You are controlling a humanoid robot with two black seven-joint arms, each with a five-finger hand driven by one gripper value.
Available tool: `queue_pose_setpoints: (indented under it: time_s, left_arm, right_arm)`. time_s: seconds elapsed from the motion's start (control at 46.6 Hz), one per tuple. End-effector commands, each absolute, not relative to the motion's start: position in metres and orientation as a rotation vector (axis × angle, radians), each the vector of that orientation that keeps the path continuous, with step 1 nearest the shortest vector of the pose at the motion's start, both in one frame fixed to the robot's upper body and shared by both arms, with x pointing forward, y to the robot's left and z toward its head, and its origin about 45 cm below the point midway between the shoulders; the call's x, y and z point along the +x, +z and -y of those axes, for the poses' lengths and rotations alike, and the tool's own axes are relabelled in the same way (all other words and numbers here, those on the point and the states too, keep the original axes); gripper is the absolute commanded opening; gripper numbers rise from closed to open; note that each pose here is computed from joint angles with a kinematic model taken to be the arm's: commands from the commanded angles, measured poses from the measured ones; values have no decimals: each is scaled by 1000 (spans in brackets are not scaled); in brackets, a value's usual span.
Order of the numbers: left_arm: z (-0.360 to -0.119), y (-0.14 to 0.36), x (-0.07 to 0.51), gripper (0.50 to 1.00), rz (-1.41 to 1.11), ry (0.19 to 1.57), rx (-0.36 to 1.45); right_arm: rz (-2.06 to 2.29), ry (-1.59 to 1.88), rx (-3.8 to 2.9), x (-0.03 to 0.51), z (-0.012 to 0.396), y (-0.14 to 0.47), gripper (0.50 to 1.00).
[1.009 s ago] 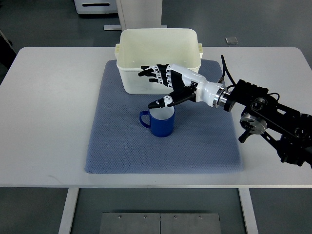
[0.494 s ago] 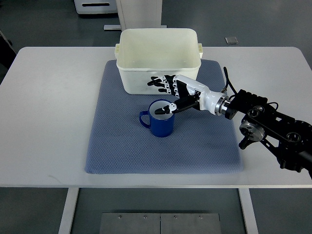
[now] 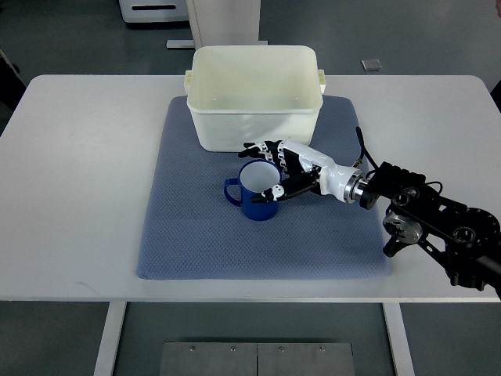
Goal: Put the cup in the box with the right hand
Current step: 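Lower the right hand beside the blue mug and close fingers around it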
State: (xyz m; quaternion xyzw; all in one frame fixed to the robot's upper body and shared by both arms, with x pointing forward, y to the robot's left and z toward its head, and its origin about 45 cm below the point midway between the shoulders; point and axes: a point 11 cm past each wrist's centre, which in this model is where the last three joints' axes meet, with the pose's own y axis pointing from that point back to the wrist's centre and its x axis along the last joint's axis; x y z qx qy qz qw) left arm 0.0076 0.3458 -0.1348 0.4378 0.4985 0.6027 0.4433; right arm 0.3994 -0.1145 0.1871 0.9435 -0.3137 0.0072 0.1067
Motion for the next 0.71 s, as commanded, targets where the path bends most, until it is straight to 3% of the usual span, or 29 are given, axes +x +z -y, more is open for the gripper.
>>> queue_pose_setpoints:
  time_s: [0.0,0.494,0.601,0.687]
  left_arm:
    - [-346,-135,7,1000,-1238,1493,1086]
    - [-346,-135,7,1000,-1238,1494,1086]
    - [-346,-135,7,1000,-1238,1494,1086]
    - [-346,-135,8,1000,-1237,1494,1085]
  right_arm:
    - [940,26,2768,401,116,185,993]
    - [957,1,2736,398,120,168,981]
    - [946,5,2738,395,120,163,927]
    - [936,16,2750,393,120,162,845]
